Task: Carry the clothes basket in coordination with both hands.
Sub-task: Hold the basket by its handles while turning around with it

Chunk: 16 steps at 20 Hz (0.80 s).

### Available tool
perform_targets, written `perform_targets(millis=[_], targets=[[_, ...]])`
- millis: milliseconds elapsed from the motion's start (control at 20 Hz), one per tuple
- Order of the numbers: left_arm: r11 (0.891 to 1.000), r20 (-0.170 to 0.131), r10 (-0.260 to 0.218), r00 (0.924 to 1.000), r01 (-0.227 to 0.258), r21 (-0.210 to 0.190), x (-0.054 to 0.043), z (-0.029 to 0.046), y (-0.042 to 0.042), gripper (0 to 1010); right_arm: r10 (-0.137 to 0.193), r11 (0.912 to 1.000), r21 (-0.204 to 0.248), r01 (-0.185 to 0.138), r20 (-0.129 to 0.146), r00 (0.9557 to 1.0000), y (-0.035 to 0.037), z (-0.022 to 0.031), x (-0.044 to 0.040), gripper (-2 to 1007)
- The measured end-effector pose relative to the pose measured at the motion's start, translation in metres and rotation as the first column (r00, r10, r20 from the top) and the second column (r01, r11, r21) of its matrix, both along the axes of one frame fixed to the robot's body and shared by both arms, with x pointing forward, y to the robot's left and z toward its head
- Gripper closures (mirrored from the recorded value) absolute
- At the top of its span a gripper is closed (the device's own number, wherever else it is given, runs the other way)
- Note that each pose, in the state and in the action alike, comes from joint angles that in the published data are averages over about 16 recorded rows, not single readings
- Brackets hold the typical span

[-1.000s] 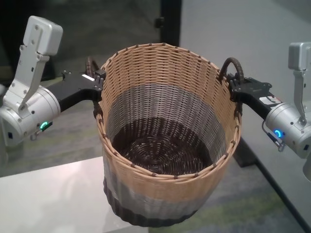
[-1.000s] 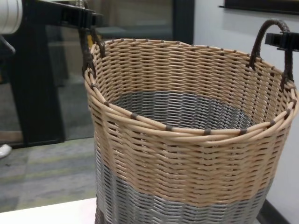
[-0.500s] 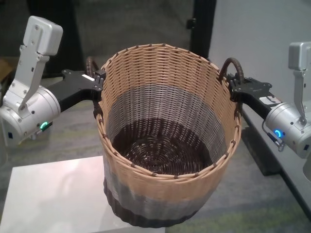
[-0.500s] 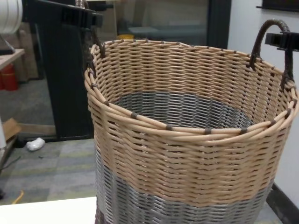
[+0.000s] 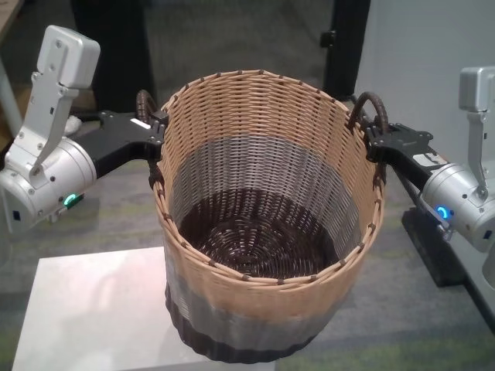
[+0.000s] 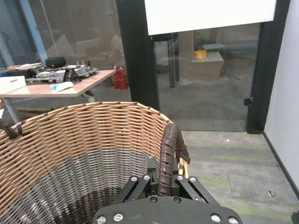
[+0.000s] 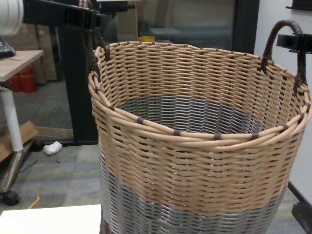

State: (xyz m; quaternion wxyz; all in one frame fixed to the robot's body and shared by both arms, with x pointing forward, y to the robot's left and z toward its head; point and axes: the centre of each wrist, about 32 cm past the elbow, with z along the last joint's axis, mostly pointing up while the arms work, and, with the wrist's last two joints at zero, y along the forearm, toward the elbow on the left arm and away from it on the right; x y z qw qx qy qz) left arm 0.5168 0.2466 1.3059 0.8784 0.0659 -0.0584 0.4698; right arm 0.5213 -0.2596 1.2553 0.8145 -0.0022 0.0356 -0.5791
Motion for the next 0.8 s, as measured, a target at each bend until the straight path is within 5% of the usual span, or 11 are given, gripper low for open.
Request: perform_targets(millis=[450, 800], targets=[[1.000, 0.000, -0.002, 1.0000, 0.002, 0.003, -0.0009, -0.0009, 0.0020, 1009, 0.015, 0.9999, 0.007, -0.015, 0.008, 0.9999, 0.0029, -0.0015, 0.0012, 859], [1.000, 0.001, 0.002, 1.0000, -0.002, 0.015, -0.0031, -0.0047, 0.0083, 1009, 0.060, 0.9979, 0.024, -0.060, 0.011, 0.9982, 0.0166, -0.0116, 0.0058, 859]])
